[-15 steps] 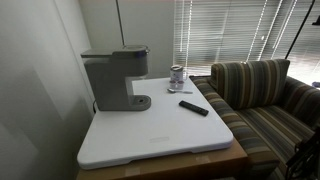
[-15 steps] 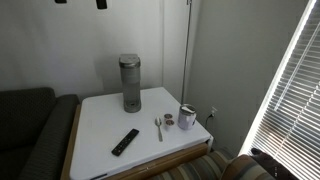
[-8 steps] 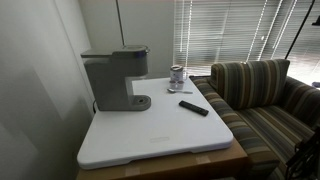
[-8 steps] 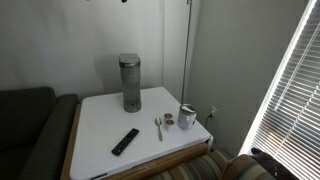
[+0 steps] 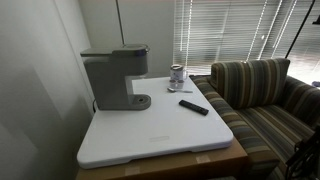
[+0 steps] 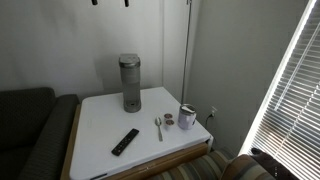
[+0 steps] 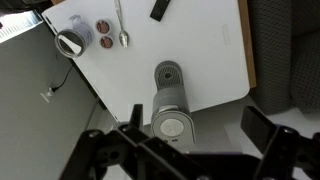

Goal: Press the button at the top the machine

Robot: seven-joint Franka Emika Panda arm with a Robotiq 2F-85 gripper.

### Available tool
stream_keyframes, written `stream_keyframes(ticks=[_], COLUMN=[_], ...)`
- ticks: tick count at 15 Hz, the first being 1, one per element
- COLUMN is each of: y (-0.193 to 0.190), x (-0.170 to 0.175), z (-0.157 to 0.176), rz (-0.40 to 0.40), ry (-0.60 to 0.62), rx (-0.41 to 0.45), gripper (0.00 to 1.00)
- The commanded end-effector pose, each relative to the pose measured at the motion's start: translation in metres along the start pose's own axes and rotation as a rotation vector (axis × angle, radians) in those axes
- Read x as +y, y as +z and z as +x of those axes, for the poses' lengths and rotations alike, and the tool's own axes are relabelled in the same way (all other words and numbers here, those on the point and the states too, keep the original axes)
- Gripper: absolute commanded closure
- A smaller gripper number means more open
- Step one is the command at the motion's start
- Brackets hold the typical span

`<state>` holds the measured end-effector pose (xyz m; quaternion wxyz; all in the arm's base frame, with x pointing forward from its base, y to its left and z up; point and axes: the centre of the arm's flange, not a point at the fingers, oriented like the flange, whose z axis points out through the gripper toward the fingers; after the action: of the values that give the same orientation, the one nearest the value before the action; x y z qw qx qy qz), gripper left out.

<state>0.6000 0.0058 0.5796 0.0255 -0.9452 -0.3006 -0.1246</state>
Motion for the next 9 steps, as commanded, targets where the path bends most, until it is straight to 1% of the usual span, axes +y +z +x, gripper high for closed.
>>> stream_keyframes(ticks=[1, 4, 7, 9], y=[-0.001, -0.010, -0.017, -0.014], x=[0.001, 0.016, 0.034, 0.043], z=[-0.001, 0.025, 0.059, 0.085], rz=[-0.010, -0.015, -0.016, -0.010], ry=[0.000, -0.059, -0.128, -0.184], rx=[0.027, 0.019, 0.004, -0.017], gripper=[0.00, 0.00, 0.00, 0.00])
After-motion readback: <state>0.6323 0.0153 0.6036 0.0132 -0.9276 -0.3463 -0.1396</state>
